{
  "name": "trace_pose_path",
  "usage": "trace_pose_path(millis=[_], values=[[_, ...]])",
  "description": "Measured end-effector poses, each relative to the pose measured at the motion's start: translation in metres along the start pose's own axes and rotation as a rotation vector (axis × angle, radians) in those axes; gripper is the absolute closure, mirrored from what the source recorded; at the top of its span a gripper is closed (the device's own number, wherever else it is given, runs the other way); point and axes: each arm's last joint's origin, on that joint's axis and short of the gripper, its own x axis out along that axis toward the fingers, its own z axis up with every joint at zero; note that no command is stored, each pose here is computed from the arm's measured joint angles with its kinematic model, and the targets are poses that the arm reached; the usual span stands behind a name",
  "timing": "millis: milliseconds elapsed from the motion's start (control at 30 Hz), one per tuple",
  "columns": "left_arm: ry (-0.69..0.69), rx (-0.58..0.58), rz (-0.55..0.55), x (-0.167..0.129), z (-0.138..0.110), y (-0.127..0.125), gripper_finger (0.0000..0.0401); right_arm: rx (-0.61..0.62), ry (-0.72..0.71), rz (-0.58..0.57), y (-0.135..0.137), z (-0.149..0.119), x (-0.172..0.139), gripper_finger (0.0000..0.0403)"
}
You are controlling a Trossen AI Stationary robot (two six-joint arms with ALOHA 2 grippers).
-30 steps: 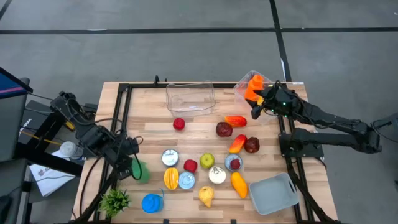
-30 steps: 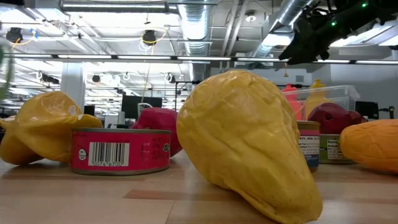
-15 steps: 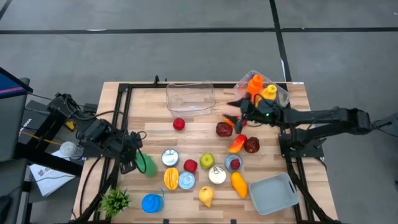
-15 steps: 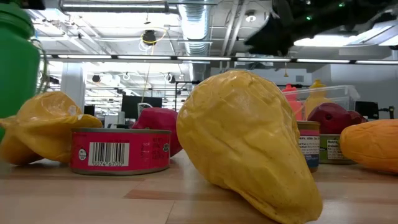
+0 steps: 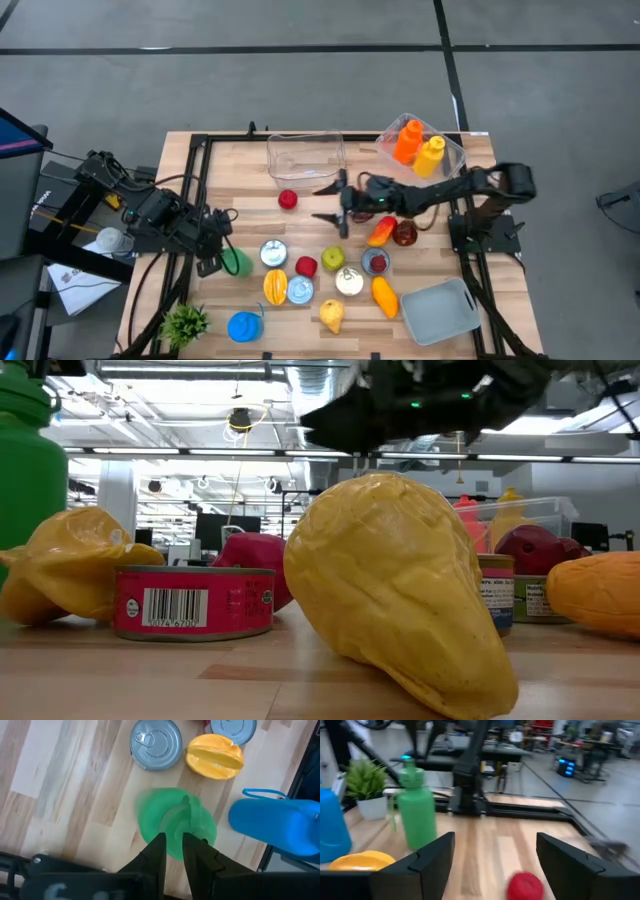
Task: Pick & Place Food Item
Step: Put the green water bottle into the transparent container
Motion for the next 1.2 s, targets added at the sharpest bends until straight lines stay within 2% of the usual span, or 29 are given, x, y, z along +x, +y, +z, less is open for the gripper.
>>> trace_pose_path(millis=[133, 267, 500, 600, 700, 800, 933, 1200], values=[[-0.005, 0.000, 0.004, 0.000, 0.000, 0.000, 0.0348, -0.054, -0.040, 0.120, 0.013, 0.009, 0.031, 0.0106], [-0.002, 0.000, 0.006, -0.002, -0.001, 0.002, 0.0348, -0.062, -0.090, 0.213, 0.023, 0.026, 0.062, 0.0066], [-0.025, -0.012, -0.010, -0.008, -0.004, 0.007, 0.0348, -0.054, 0.018, 0.289, 0.039, 0.034, 0.124, 0.0012], [-0.029, -0.026, -0.016, -0.010, -0.005, 0.009, 0.0348, -0.053, 0.065, 0.313, 0.047, 0.032, 0.149, 0.0005], [-0.034, -0.034, -0.024, -0.014, -0.008, 0.013, 0.0348, -0.047, 0.067, 0.363, 0.054, 0.032, 0.170, 0.0003], [-0.045, -0.036, -0.036, -0.018, -0.010, 0.017, 0.0348, -0.039, 0.053, 0.367, 0.055, 0.033, 0.185, 0.0003], [-0.061, -0.040, -0.051, -0.022, -0.013, 0.021, 0.0348, -0.022, 0.049, 0.368, 0.055, 0.031, 0.200, 0.0003], [-0.079, -0.044, -0.054, -0.026, -0.015, 0.025, 0.0348, 0.026, 0.011, 0.466, 0.062, 0.022, 0.222, 0.0003]])
